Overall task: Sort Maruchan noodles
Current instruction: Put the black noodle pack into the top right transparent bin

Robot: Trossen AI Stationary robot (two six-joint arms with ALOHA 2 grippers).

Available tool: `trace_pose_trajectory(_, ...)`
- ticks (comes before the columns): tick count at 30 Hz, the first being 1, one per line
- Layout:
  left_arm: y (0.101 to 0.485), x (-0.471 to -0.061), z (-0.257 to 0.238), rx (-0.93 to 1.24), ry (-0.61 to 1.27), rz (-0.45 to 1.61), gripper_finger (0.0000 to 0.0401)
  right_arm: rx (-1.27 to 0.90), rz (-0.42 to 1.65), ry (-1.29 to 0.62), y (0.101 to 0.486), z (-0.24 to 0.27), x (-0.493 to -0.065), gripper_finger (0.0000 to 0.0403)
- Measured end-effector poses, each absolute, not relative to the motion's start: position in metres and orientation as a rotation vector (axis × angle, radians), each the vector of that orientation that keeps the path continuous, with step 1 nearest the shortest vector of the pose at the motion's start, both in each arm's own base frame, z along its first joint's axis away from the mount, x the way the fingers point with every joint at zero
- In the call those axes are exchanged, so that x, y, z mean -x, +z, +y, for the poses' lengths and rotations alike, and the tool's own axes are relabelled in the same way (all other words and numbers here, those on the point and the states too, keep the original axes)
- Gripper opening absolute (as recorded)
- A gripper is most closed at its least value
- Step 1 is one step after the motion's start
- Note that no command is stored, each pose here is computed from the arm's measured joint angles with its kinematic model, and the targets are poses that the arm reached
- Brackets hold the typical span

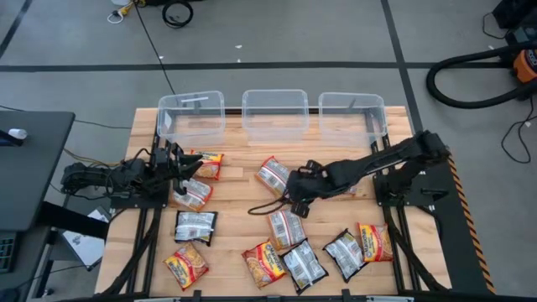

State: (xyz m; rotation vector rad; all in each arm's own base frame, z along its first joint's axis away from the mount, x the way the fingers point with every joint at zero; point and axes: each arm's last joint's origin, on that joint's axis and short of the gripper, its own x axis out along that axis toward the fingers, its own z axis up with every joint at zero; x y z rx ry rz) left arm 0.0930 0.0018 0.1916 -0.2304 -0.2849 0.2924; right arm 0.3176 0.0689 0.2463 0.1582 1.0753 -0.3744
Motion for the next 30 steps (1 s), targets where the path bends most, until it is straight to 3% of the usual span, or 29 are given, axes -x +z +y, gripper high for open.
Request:
trace_pose_trajectory(4, 0.191, -0.093, 0.002, 0.228, 0.293, -0.277, 0.0117, -0.161, 1.154, -0.306, 0.228, 0.073, -0.326, 0.0199)
trace_pose_trajectory(9, 0.191, -0.093, 0.002, 0.228, 0.293, -0.279, 0.0117, -0.056, 1.247, -0.192, 0.214, 0.079, -0.327, 0.0207)
trace_pose_trajectory(14, 0.191, -0.093, 0.002, 0.227, 0.294, -0.276, 0.0117, 0.039, 1.275, -0.288, 0.212, 0.071, -0.324, 0.0206)
trace_pose_trajectory(22, 0.189, -0.094, 0.002, 0.223, 0.295, -0.260, 0.0117, -0.192, 1.381, -0.465, 0.200, 0.044, -0.318, 0.0206)
trace_pose_trajectory(30, 0.189, -0.094, 0.002, 0.234, 0.299, -0.260, 0.0117, -0.760, 1.527, -0.447, 0.186, 0.052, -0.320, 0.0206)
